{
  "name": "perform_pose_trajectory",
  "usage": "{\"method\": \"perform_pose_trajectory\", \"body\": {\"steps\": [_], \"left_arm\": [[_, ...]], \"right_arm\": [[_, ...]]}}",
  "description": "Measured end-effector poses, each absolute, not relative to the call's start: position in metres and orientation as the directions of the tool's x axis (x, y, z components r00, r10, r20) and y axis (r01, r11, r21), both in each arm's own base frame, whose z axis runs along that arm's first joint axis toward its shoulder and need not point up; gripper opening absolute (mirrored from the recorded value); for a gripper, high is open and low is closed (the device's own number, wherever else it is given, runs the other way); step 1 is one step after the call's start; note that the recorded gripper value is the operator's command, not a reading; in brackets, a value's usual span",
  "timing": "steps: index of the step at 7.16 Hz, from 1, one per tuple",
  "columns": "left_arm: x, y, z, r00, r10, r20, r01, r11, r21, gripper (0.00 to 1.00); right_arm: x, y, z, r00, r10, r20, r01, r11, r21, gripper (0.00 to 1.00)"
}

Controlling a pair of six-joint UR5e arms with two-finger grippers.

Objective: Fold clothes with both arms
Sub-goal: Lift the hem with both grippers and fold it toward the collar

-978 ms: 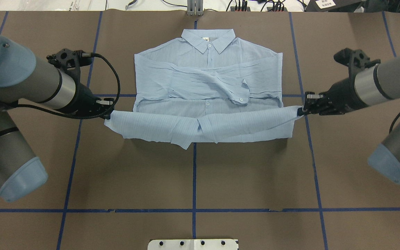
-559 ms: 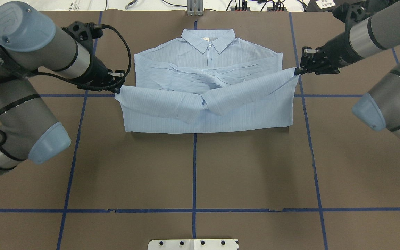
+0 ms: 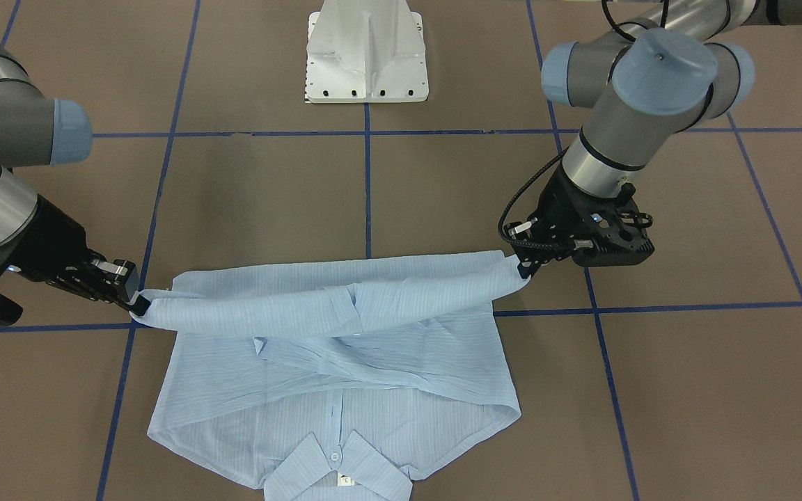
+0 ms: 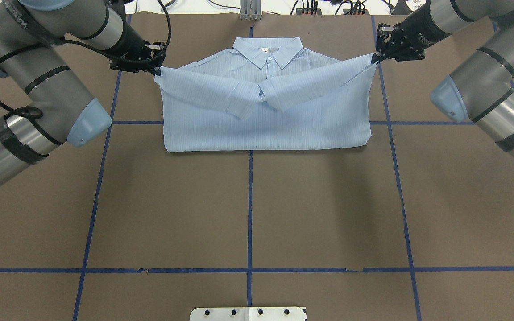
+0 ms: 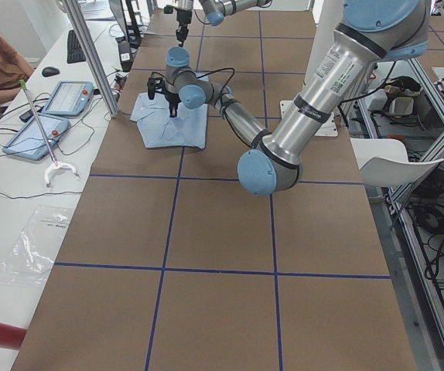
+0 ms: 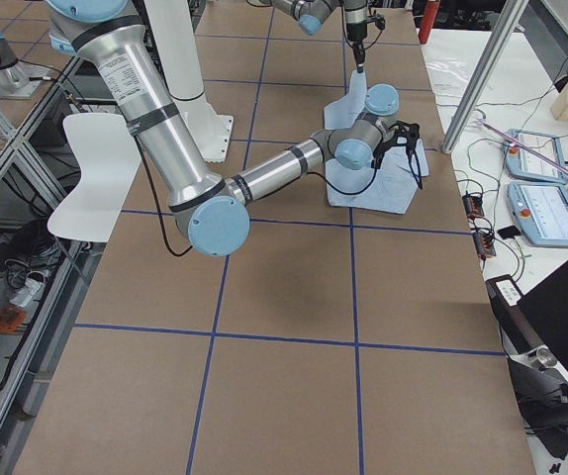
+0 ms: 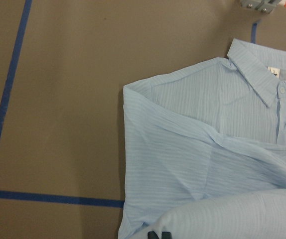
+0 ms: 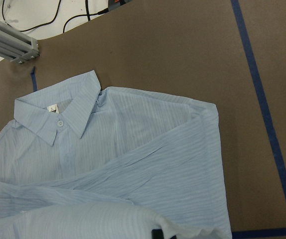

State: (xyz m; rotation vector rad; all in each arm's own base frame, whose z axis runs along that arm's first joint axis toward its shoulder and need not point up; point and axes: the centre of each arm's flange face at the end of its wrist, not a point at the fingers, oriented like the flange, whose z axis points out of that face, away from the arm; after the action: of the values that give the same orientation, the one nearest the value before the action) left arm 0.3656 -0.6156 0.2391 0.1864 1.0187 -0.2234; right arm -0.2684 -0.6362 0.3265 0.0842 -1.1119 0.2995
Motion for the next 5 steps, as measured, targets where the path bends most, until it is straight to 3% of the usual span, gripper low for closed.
{"method": "perform_pose_trajectory", "body": {"steps": [5], "left_arm": [[0.406,-0.675,0.288,0.486,-0.088,-0.869,0.285,0.957,0.062,0.0]], "right_arm": [[-0.304,-0.693,0.353,0.479,0.231,0.847,-0.275,0.956,-0.104,0.0]]}}
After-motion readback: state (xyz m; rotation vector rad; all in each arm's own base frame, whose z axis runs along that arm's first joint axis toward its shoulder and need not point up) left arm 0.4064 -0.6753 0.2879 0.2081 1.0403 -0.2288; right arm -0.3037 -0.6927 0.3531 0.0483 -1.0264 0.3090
